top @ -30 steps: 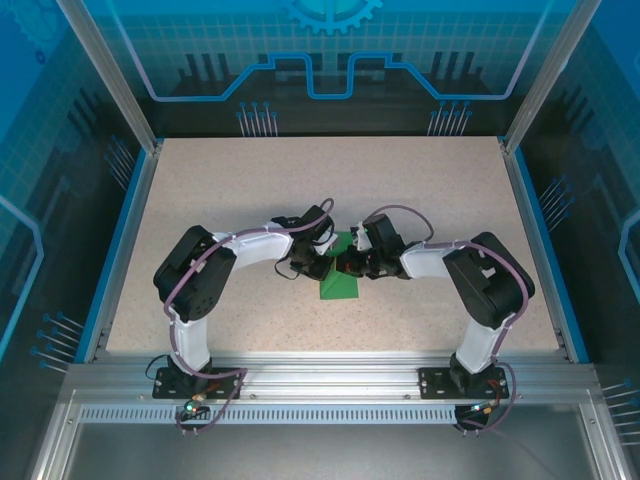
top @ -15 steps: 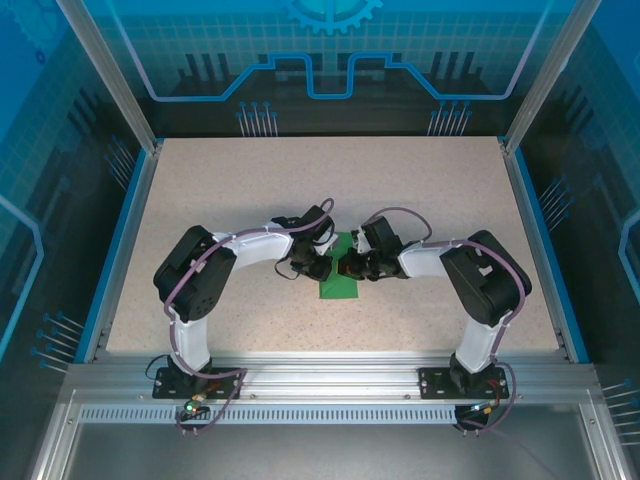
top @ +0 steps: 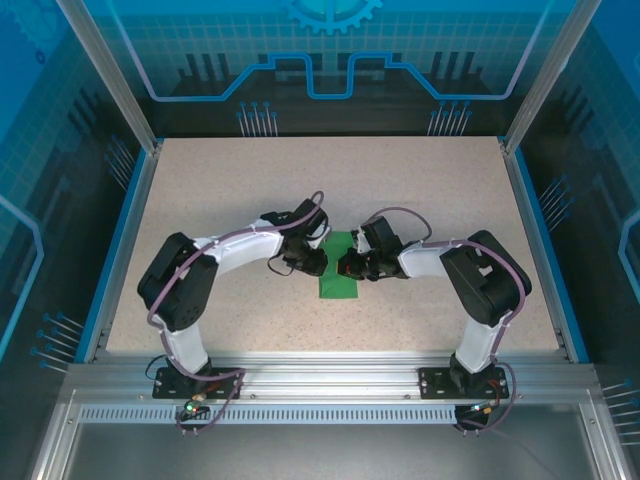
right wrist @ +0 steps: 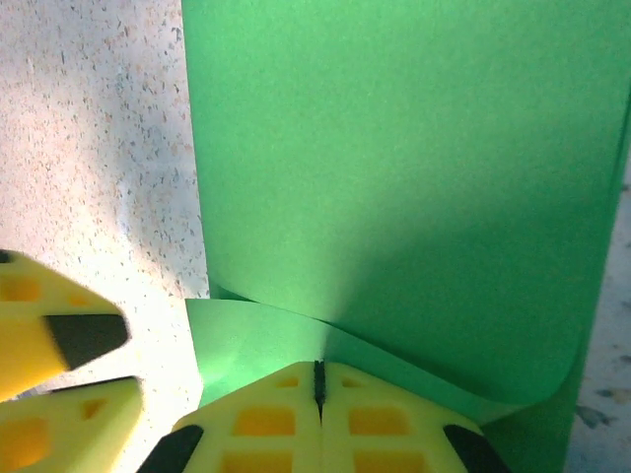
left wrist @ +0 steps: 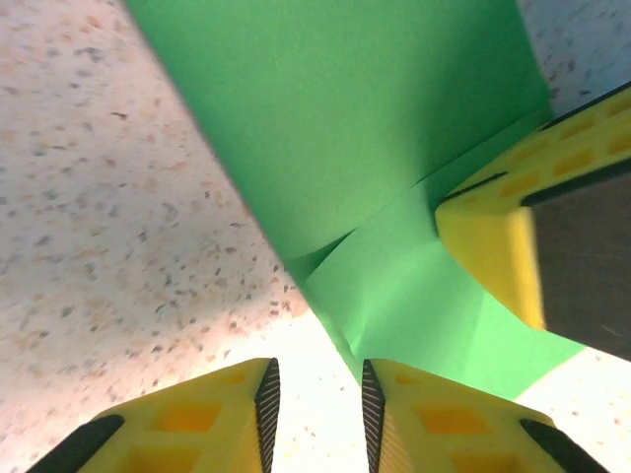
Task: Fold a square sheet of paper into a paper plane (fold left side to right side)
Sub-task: Fold the triangle a second time at the center of the table.
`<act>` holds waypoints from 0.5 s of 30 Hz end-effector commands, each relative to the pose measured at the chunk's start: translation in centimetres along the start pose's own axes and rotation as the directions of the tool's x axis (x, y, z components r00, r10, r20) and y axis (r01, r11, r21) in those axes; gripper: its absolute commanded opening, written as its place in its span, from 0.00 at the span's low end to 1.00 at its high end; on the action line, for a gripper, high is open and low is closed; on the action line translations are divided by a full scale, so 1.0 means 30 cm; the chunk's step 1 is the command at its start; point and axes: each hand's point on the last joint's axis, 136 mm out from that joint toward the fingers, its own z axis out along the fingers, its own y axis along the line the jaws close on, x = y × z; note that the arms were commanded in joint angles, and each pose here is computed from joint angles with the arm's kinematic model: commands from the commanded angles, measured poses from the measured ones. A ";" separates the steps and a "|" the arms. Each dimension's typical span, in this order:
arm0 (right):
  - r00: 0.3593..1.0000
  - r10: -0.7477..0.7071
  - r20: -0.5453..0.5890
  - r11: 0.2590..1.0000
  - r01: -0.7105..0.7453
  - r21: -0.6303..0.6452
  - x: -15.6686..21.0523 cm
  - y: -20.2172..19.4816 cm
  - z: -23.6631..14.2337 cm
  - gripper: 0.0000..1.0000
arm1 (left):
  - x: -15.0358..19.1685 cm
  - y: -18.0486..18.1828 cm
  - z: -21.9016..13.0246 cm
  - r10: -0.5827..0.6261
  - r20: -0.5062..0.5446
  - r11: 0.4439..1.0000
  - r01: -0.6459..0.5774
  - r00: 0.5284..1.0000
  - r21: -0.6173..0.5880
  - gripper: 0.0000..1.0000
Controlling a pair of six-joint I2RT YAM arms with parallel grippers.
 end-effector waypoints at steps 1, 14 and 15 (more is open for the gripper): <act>0.999 0.009 -0.034 0.998 -0.007 0.070 0.035 -0.051 0.016 0.01 | 0.054 -0.051 -0.055 -0.061 -0.042 0.991 0.066 0.997 0.117 0.31; 0.999 0.004 -0.043 0.997 -0.001 0.071 0.039 -0.043 0.022 0.01 | 0.103 -0.230 -0.020 -0.076 -0.152 0.878 0.138 0.985 0.458 0.26; 0.999 0.004 -0.044 0.997 -0.001 0.071 0.038 -0.043 0.022 0.01 | 0.103 -0.235 -0.015 -0.073 -0.154 0.874 0.138 0.985 0.465 0.26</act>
